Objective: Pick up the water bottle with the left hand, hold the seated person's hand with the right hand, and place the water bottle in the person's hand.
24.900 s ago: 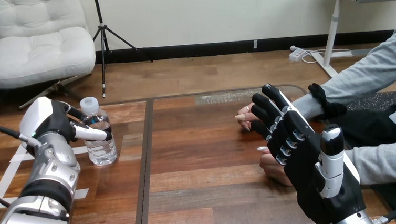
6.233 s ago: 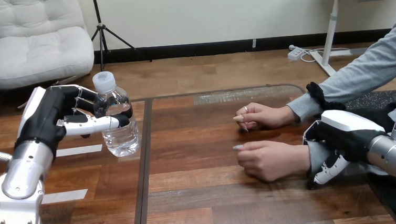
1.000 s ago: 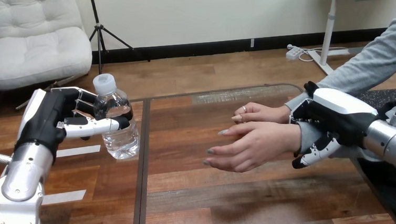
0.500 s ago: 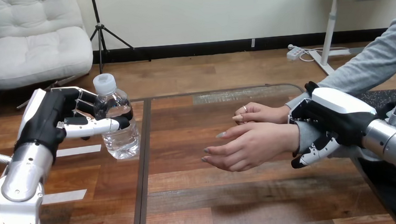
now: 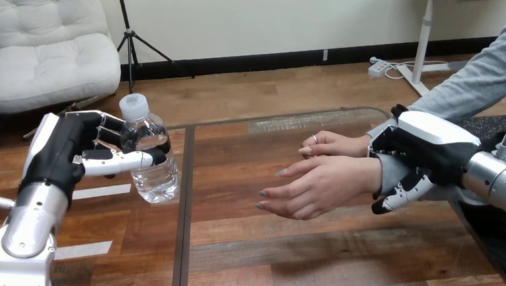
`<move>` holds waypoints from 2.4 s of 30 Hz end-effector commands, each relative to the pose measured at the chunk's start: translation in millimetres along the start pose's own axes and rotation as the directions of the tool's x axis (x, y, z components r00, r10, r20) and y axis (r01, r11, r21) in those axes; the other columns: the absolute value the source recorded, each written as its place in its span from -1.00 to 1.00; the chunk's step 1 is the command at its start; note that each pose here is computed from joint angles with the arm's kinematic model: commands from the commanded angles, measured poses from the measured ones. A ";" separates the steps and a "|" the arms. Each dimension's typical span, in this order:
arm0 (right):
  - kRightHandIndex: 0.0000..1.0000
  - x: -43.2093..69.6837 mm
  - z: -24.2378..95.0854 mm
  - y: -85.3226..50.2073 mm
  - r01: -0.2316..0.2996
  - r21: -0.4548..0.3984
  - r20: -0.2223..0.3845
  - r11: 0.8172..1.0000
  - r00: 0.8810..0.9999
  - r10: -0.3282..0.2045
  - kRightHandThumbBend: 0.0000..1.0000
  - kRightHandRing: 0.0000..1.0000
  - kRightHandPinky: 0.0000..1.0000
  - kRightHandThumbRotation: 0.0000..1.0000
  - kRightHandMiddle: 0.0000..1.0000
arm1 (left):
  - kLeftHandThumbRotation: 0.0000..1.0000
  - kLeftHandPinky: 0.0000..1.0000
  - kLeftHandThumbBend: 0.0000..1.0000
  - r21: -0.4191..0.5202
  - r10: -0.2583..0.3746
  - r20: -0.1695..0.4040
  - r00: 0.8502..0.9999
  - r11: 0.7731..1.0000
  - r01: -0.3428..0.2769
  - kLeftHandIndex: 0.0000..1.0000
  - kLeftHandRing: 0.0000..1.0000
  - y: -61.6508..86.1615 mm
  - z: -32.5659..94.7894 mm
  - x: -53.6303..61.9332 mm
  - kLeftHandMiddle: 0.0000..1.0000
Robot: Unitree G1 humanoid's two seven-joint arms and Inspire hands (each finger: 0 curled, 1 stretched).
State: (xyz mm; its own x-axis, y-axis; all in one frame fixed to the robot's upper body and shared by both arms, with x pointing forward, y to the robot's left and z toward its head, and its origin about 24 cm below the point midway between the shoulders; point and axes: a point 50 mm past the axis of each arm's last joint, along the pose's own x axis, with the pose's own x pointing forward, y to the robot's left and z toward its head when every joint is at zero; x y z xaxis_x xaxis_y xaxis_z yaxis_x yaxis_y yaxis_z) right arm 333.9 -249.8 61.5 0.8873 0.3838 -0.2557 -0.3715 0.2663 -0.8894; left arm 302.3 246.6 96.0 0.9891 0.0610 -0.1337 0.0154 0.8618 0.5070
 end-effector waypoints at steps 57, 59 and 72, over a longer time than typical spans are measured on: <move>-0.22 26.5 39.3 -34.7 0.124 0.007 0.136 0.992 0.983 -0.124 0.62 -0.37 -0.43 -1.00 -0.26 | -1.00 -0.36 0.25 -0.015 -0.049 0.154 0.987 0.999 0.052 -0.18 -0.23 -10.0 38.5 -0.1 -0.14; -0.22 26.6 39.5 -34.8 0.124 0.009 0.136 0.992 0.983 -0.124 0.62 -0.37 -0.44 -1.00 -0.26 | -1.00 -0.36 0.25 -0.015 -0.053 0.155 0.986 0.998 0.056 -0.18 -0.23 -10.9 39.0 -0.1 -0.14; -0.23 27.0 40.3 -34.7 0.132 0.005 0.142 0.991 0.981 -0.131 0.63 -0.37 -0.44 -1.00 -0.26 | -1.00 -0.31 0.25 -0.006 -0.098 0.187 0.977 0.995 0.101 -0.17 -0.17 -21.2 45.7 -0.8 -0.11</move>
State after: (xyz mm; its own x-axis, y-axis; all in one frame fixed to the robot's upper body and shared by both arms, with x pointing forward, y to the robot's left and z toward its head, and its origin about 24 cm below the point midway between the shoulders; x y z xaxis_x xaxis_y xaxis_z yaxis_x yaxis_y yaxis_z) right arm 341.3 -231.4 62.7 0.8817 0.4119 -0.2301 -0.3656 0.2883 -0.8850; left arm 302.4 217.9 96.6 0.9882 -0.0574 -0.1418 0.1182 0.8750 0.4694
